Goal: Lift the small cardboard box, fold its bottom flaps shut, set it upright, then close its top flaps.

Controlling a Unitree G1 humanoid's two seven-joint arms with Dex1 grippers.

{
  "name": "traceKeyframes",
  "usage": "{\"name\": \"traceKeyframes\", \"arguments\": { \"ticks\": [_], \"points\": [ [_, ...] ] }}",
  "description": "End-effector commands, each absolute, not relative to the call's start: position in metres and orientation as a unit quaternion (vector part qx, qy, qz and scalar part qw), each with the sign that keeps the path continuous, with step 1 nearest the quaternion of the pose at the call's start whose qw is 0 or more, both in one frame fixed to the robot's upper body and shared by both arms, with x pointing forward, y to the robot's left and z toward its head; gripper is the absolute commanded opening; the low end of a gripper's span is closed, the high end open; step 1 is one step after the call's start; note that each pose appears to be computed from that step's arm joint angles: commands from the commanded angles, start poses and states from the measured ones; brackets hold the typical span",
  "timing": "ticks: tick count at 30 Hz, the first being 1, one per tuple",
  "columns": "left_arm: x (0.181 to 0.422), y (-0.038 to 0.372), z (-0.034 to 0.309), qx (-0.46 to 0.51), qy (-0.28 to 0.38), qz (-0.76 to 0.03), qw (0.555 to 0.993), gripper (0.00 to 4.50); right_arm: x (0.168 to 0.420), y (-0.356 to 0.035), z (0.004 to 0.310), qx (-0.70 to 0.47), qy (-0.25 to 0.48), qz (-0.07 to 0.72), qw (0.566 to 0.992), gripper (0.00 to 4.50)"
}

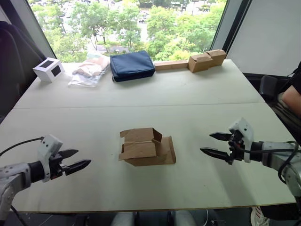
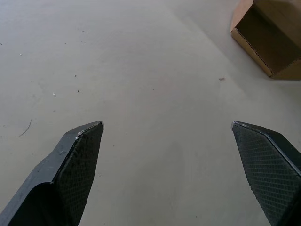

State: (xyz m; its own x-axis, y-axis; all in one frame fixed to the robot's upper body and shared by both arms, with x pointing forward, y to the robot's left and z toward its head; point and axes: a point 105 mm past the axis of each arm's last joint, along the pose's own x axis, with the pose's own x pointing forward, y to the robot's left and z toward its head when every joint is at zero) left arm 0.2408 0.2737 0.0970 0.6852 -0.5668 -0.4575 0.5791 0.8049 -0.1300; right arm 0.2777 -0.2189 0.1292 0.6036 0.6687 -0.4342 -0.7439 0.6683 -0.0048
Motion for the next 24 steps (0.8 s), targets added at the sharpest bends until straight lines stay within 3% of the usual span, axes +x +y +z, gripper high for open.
{"name": "traceKeyframes", "arguments": {
  "ticks": [1,17,24],
  "points": [
    [0.242,0.274,0.11,0.02,0.222,-0.31,0.924,4.48,0.279,-0.215,0.135,-0.098,0.185,0.401,0.892,4.5],
    [0.245,0.278,0.108,0.023,0.218,-0.298,0.929,4.48,0.277,-0.211,0.13,-0.091,0.191,0.413,0.886,4.5],
    [0.26,0.271,0.122,0.01,0.193,-0.296,0.935,4.48,0.289,-0.215,0.133,-0.115,0.193,0.404,0.887,4.5]
  ]
}}
